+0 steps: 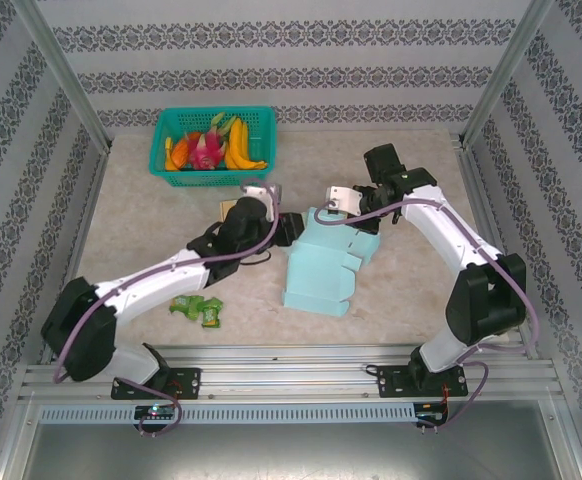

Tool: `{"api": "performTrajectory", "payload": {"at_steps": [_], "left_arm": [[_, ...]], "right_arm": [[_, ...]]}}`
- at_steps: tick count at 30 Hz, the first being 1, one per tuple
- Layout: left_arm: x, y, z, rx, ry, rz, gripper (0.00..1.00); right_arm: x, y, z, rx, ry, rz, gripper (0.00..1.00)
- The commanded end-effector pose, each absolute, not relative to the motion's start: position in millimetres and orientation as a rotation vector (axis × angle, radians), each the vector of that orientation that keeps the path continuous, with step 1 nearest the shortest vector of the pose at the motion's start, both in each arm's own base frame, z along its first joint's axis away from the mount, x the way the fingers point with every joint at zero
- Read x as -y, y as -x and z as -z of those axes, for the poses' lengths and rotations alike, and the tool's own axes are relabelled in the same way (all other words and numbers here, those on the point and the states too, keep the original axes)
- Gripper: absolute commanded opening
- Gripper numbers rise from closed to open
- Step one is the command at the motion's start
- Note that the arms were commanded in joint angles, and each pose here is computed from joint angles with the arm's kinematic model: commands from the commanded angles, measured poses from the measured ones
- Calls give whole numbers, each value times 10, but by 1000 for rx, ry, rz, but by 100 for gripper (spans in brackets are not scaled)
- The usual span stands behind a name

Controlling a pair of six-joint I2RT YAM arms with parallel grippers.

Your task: Fold the paper box

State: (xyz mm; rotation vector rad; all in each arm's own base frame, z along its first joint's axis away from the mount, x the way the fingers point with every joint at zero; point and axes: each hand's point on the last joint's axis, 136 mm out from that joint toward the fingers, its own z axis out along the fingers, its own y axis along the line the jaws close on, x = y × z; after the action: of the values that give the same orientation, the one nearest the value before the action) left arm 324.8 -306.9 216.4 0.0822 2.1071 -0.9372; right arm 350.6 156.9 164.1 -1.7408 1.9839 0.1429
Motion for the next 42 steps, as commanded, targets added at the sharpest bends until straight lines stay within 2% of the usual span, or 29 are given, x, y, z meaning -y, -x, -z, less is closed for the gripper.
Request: {"api": "performTrajectory", "payload": {"at_steps": [1, 5, 9, 17, 22, 26, 34, 42], "left_arm": [[3279, -2912, -2050, -2078, -274, 945, 30], [3564, -2749, -1847, -2088, -408, 913, 29], [3753, -2818, -1654, -2128, -447, 857, 26], [3415, -3354, -1543, -2063, -247, 628, 22], [3100, -3527, -1590, -2048, -181, 538, 22], [2821, -3648, -1439, -2087, -138, 458, 22], [2408, -3640, -1292, -2089, -81, 375, 22], [2513, -3617, -1179, -2107, -135, 411, 22]], "right_arm": [[-1552, -3537, -1601, -2061, 1716, -171, 0], [-1527, -3550, -1563, -2092, 1699, -180, 0], [-1527, -3524, -1544, -2095, 1700, -192, 0], [-1517, -3430, -1518, -2060, 1717, -221, 0], [-1527, -3418, -1529, -2047, 1720, -230, 0], [-1539, -3425, -1573, -2035, 1713, -229, 0], [-1557, -3411, -1643, -2013, 1702, -234, 0], [-1594, -3420, -1714, -1997, 1674, -246, 0]]}}
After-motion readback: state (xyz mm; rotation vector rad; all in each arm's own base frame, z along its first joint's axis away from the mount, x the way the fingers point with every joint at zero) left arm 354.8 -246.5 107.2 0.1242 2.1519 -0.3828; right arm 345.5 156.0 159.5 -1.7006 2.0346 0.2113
